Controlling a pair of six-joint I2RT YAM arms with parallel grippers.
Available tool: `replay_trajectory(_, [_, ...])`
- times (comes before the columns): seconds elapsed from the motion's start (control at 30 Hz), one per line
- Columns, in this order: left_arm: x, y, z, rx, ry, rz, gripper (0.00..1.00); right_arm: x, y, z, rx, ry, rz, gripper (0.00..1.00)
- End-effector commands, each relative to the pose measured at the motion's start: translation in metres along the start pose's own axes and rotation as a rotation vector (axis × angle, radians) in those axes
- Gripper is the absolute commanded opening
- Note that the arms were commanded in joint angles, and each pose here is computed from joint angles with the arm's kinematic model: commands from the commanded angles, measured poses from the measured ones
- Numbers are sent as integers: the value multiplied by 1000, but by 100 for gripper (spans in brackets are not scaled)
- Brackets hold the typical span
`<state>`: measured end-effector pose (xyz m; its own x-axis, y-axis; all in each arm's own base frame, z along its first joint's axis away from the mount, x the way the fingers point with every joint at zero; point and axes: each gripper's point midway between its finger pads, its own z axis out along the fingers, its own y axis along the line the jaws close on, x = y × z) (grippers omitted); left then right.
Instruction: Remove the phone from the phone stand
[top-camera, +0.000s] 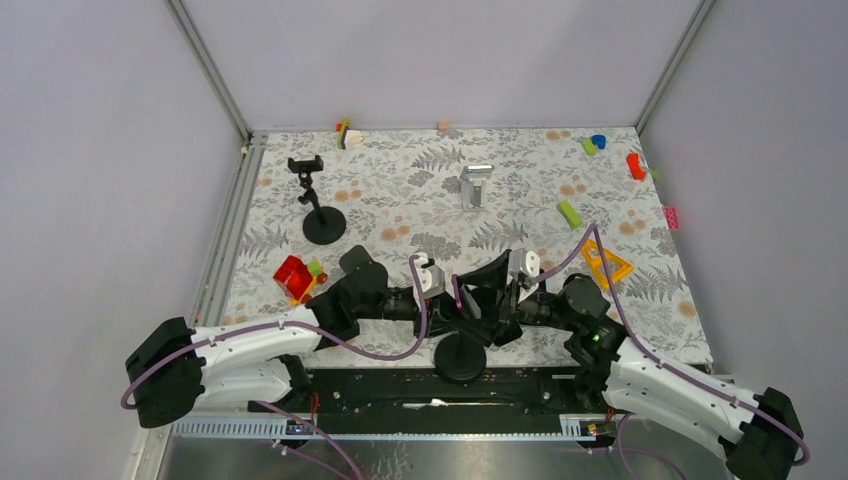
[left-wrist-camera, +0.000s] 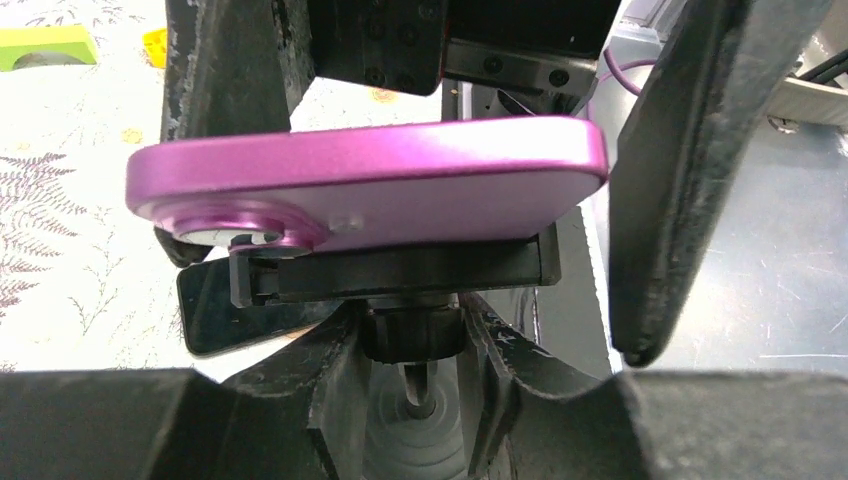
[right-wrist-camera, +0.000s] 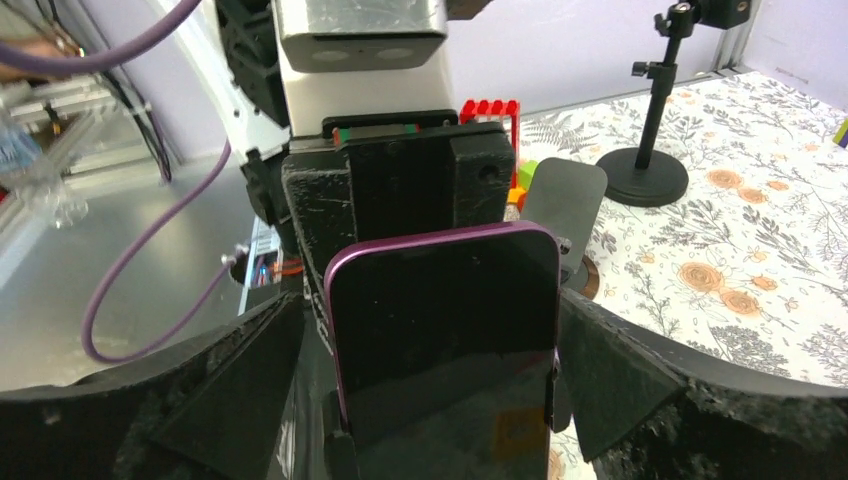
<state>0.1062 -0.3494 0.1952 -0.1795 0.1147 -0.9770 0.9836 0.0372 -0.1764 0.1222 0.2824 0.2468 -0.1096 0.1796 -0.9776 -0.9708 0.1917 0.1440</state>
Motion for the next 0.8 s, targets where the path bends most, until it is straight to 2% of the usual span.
replay_trajectory(0.0, [-68, 4, -4, -23, -176, 177, 0, 15, 32, -11, -149, 171, -36, 100])
replay_trajectory(0.33, [-57, 1, -7, 5, -104, 228, 0, -8, 40, -17, -167, 168, -76, 100])
replay_trajectory(0.77, [-43, 1, -11, 7, -53, 249, 0, -12, 28, -7, -74, 196, 44, 97])
